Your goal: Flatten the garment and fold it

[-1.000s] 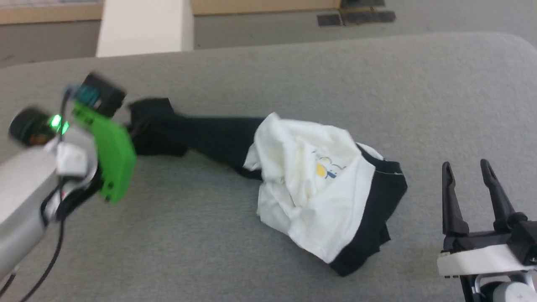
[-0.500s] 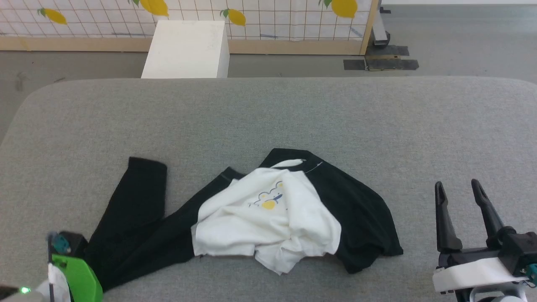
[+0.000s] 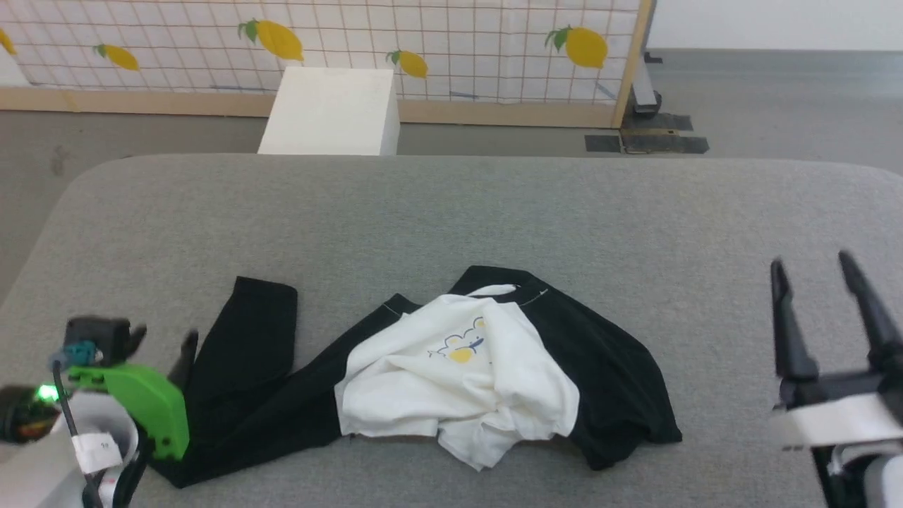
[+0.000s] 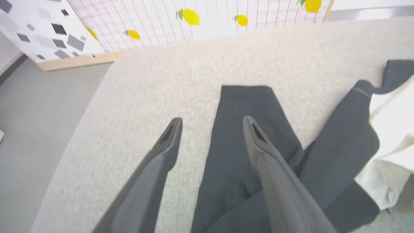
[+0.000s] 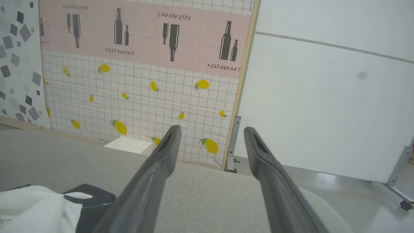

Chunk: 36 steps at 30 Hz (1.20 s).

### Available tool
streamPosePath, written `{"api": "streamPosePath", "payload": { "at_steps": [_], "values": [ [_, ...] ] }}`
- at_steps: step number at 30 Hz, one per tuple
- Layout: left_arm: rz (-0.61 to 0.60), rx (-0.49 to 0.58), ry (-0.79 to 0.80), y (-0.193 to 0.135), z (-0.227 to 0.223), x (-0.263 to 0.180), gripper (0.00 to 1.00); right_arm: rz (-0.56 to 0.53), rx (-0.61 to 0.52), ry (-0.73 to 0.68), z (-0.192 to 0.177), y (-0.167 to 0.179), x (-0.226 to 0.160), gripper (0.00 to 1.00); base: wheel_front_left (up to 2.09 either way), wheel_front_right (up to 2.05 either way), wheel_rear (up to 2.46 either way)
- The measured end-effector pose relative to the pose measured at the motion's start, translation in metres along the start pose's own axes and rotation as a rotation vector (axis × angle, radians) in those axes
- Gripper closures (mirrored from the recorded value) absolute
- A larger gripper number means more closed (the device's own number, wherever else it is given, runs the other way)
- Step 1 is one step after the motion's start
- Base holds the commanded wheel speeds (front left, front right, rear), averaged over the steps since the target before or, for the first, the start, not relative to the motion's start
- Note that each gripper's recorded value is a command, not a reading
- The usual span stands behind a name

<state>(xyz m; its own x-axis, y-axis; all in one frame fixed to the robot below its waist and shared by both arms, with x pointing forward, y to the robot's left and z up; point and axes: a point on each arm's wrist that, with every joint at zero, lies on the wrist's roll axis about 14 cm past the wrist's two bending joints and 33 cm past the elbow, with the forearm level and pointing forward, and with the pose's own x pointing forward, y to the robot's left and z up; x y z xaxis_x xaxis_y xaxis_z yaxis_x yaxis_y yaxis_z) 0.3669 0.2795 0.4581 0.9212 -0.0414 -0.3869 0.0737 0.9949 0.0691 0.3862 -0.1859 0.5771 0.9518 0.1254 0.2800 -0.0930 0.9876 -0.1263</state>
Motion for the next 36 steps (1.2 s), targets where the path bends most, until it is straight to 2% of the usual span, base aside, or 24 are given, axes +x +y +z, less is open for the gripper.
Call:
{"api": "streamPosePath", "payload": {
  "at_steps": [3, 7, 11, 15, 18, 21, 24, 30, 36],
  "values": [
    [0.080, 0.014, -0.145, 0.007, 0.039, 0.000, 0.00, 0.052, -0.049, -0.068, 0.020, 0.001, 0.020, 0.00, 0.00, 0.00, 0.00],
    [0.175, 0.015, -0.443, 0.002, 0.122, -0.009, 0.00, 0.165, -0.101, -0.110, 0.032, 0.012, 0.045, 0.00, 0.00, 0.00, 0.00],
    [0.245, -0.012, -0.554, -0.013, 0.127, -0.027, 0.00, 0.324, -0.159, -0.052, 0.017, 0.027, 0.063, 0.00, 0.00, 0.00, 0.00],
    [0.323, -0.030, -0.588, -0.010, 0.119, -0.040, 0.00, 0.468, -0.185, 0.193, -0.022, 0.046, 0.071, 0.00, 0.00, 0.00, 0.00],
    [0.356, -0.029, -0.593, -0.011, 0.110, -0.042, 0.00, 0.550, -0.171, 0.482, -0.058, 0.058, 0.067, 0.00, 0.00, 0.00, 0.00],
    [0.376, -0.042, -0.590, -0.011, 0.104, -0.041, 0.00, 0.609, -0.193, 0.716, -0.086, 0.064, 0.058, 0.00, 0.00, 0.00, 0.00],
    [0.375, -0.058, -0.586, -0.014, 0.100, -0.036, 0.00, 0.640, -0.205, 0.883, -0.105, 0.066, 0.054, 0.00, 0.00, 0.00, 0.00],
    [0.380, -0.062, -0.537, -0.013, 0.083, -0.021, 0.00, 0.665, -0.167, 1.043, -0.136, 0.079, 0.063, 0.00, 0.00, 0.00, 0.00],
    [0.390, -0.061, -0.510, -0.009, 0.075, -0.011, 0.00, 0.725, -0.149, 1.199, -0.187, 0.100, 0.035, 0.00, 0.00, 0.00, 0.00]
  ]
}}
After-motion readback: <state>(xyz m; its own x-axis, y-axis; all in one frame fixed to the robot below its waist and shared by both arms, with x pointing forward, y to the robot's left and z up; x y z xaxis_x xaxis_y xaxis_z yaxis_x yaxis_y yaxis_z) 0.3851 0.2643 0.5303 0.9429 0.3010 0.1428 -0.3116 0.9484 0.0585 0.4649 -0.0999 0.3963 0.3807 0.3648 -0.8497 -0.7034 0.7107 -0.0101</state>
